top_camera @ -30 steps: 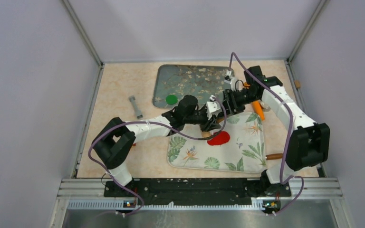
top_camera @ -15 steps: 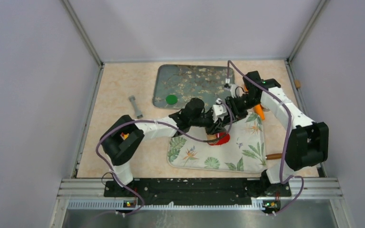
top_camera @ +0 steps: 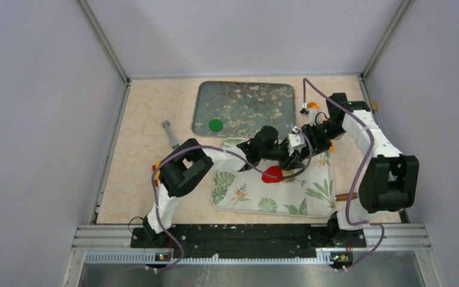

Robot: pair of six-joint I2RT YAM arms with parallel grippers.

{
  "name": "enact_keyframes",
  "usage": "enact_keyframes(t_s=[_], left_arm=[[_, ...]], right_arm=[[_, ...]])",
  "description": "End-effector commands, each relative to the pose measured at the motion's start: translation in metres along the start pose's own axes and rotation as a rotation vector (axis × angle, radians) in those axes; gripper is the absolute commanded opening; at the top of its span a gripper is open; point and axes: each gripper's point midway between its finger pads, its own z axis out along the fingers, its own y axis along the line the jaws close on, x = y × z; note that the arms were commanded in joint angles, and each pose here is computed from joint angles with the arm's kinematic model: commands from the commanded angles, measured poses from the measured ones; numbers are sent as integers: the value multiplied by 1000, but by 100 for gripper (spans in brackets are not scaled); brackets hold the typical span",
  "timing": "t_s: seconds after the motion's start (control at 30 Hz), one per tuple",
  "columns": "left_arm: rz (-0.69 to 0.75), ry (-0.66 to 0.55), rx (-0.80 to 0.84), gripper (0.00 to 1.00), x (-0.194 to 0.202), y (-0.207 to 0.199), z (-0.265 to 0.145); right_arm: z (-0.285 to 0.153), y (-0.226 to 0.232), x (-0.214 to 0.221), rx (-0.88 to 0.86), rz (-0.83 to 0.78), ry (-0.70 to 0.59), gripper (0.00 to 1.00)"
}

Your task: Roll out the dumpling wrappers from the dough

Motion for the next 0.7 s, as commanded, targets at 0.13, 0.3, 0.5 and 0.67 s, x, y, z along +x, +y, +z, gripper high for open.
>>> enact_keyframes(t_s=[0.13,0.3,0.5,0.67], left_arm=[[-19,-66,9,0,0,6,41],[-46,-71,33,0,5,-4,59],[-36,-108,54,0,-7,-5,82],[-14,-143,62,0,-25,-4,95]], right_arm=[[8,-51,37,142,26,103,0],[9,-60,44,191,24,108,0],[-4,-73,54,243,51,110,0],[-22,-80,49,283,52,90,0]])
